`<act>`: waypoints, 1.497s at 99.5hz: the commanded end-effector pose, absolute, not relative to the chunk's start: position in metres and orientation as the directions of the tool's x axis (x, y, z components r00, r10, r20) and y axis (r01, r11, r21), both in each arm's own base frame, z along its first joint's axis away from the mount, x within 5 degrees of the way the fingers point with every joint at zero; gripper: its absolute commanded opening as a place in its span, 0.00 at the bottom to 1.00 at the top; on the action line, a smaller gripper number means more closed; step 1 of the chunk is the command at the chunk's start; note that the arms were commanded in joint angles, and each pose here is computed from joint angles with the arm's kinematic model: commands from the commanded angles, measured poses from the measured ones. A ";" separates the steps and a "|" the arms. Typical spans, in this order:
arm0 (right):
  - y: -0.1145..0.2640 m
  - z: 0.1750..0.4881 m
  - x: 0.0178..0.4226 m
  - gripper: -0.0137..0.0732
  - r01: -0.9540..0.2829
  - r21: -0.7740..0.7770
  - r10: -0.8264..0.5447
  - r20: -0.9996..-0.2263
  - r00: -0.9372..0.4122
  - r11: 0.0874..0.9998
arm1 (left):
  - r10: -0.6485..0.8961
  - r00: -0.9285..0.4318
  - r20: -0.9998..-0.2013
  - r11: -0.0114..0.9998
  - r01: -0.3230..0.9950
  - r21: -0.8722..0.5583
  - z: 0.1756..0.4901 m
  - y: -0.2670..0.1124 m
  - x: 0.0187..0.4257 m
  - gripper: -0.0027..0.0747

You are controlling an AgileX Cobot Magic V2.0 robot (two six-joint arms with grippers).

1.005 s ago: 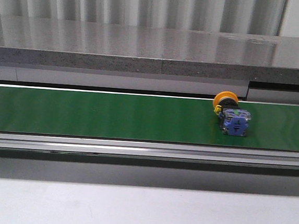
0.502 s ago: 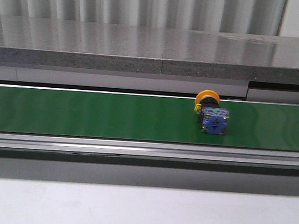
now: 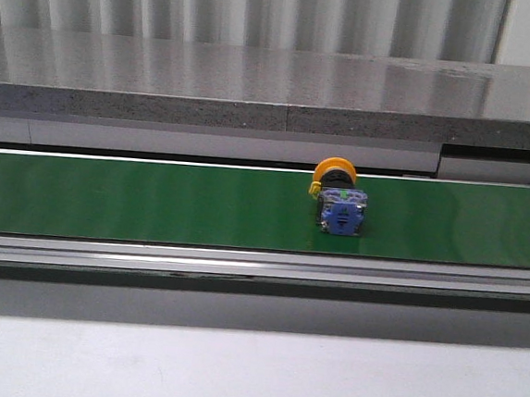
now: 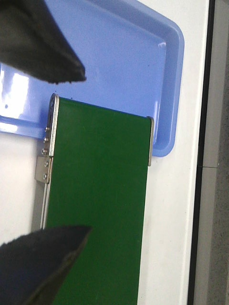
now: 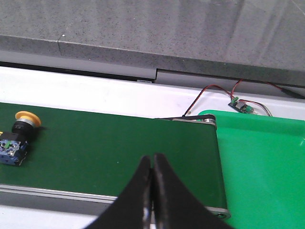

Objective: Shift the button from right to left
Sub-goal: 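Lower the left gripper over the button on the belt and grasp it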

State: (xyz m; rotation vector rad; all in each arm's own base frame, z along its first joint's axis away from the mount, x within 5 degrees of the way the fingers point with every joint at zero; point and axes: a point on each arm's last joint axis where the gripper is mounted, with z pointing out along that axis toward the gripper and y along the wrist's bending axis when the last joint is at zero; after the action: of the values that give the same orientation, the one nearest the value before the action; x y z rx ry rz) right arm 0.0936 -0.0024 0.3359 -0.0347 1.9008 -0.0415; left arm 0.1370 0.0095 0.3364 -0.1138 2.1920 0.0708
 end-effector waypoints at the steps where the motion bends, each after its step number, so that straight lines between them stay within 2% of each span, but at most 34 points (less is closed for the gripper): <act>1: -0.004 0.351 0.094 0.08 0.016 -0.064 -0.058 -0.970 -0.236 0.998 | -0.049 -0.491 -0.870 0.995 -0.100 0.001 0.352 0.009 0.141 0.95; 20: -0.004 0.351 0.094 0.08 0.016 -0.064 -0.058 -0.970 -0.236 0.998 | -0.094 -0.474 -0.876 0.994 -0.090 -0.058 0.353 0.006 0.143 0.92; 32: -0.004 0.351 0.094 0.08 0.016 -0.064 -0.058 -0.970 -0.236 0.998 | -0.142 -0.519 -0.843 0.990 -0.085 -0.114 0.351 0.002 0.152 0.87; 49: -0.004 0.351 0.094 0.08 0.016 -0.064 -0.058 -0.970 -0.236 0.998 | -0.163 -0.579 -0.799 0.981 -0.009 -0.194 0.354 -0.015 0.175 0.86; 79: -0.004 0.351 0.094 0.08 0.016 -0.064 -0.058 -0.970 -0.237 0.998 | -0.058 -0.670 -0.740 0.950 0.190 -0.247 0.346 -0.082 0.223 0.86; 94: -0.004 0.350 0.094 0.08 0.015 -0.063 -0.058 -0.969 -0.239 0.998 | 0.033 -0.703 -0.710 0.937 0.269 -0.222 0.333 -0.121 0.245 0.86; 131: -0.004 0.350 0.094 0.08 0.015 -0.063 -0.058 -0.969 -0.239 0.998 | 0.187 -0.709 -0.680 0.917 0.374 -0.139 0.313 -0.198 0.270 0.86; 149: -0.004 0.350 0.094 0.08 0.015 -0.063 -0.058 -0.969 -0.239 0.998 | 0.219 -0.703 -0.677 0.904 0.408 -0.131 0.307 -0.218 0.276 0.86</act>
State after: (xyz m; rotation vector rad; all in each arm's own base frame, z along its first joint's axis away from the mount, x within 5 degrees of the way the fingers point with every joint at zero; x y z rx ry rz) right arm 0.0936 -0.0024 0.3359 -0.0363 1.9008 -0.0427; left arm 0.2736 -0.2100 0.2846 0.4510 2.4818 -0.2918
